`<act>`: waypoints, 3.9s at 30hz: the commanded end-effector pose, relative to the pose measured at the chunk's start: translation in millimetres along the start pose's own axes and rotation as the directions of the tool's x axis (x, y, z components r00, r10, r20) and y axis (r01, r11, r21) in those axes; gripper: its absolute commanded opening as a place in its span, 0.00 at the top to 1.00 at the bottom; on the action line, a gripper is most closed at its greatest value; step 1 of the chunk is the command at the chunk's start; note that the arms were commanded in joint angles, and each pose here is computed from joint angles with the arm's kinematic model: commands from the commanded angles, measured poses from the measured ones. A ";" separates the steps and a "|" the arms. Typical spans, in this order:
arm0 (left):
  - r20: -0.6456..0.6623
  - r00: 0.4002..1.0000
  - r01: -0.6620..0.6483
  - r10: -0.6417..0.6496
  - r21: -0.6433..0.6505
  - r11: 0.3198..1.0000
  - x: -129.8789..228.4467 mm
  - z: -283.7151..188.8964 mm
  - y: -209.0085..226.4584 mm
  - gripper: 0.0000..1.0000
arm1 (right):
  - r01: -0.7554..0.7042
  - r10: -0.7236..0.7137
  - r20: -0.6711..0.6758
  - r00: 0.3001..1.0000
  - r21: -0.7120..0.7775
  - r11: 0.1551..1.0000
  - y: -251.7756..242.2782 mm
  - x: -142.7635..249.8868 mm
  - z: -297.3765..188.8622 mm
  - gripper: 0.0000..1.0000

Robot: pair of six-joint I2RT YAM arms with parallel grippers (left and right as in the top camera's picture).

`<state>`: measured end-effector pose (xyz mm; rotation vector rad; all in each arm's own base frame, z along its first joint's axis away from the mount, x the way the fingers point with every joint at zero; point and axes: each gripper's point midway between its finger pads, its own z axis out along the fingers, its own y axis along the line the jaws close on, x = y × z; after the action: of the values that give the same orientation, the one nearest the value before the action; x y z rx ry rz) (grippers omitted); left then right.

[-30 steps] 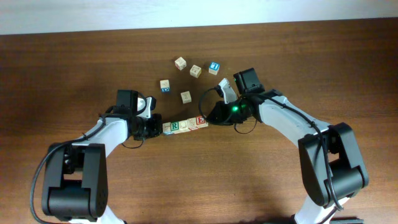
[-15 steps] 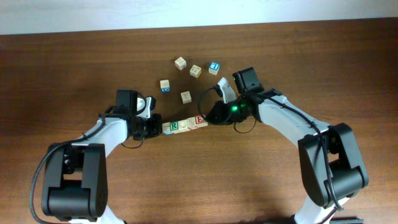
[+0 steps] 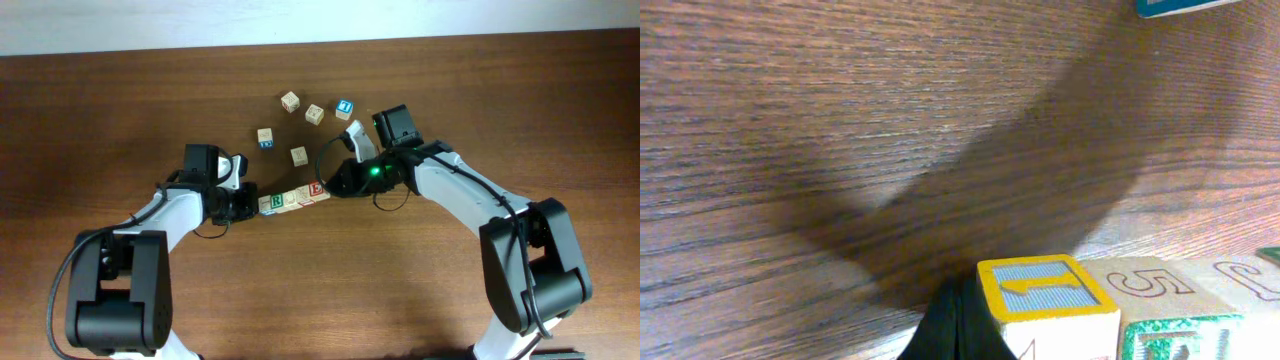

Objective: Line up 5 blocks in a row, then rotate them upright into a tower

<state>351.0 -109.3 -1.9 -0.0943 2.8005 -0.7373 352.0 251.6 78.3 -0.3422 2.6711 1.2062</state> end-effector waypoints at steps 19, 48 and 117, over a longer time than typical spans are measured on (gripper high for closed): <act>-0.086 0.996 -0.020 0.038 0.200 0.980 21.4 7.4 -49.4 1.00 | 0.089 -0.124 -0.128 0.984 -0.247 0.965 74.1 35.1 27.0 0.96; -0.052 0.999 0.009 0.000 0.182 0.983 10.3 4.5 -39.4 1.00 | 0.077 -0.079 -0.052 0.996 -0.043 0.996 40.9 16.0 33.3 0.96; 0.082 0.994 0.085 -0.076 -0.110 0.990 -20.1 -5.7 28.0 1.00 | 0.034 -0.050 -0.041 0.998 -0.318 0.947 110.7 0.3 7.2 0.96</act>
<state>367.1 -88.4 -1.7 -0.2248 2.7667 -0.6449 322.6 329.2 154.7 -0.5164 2.4679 1.5875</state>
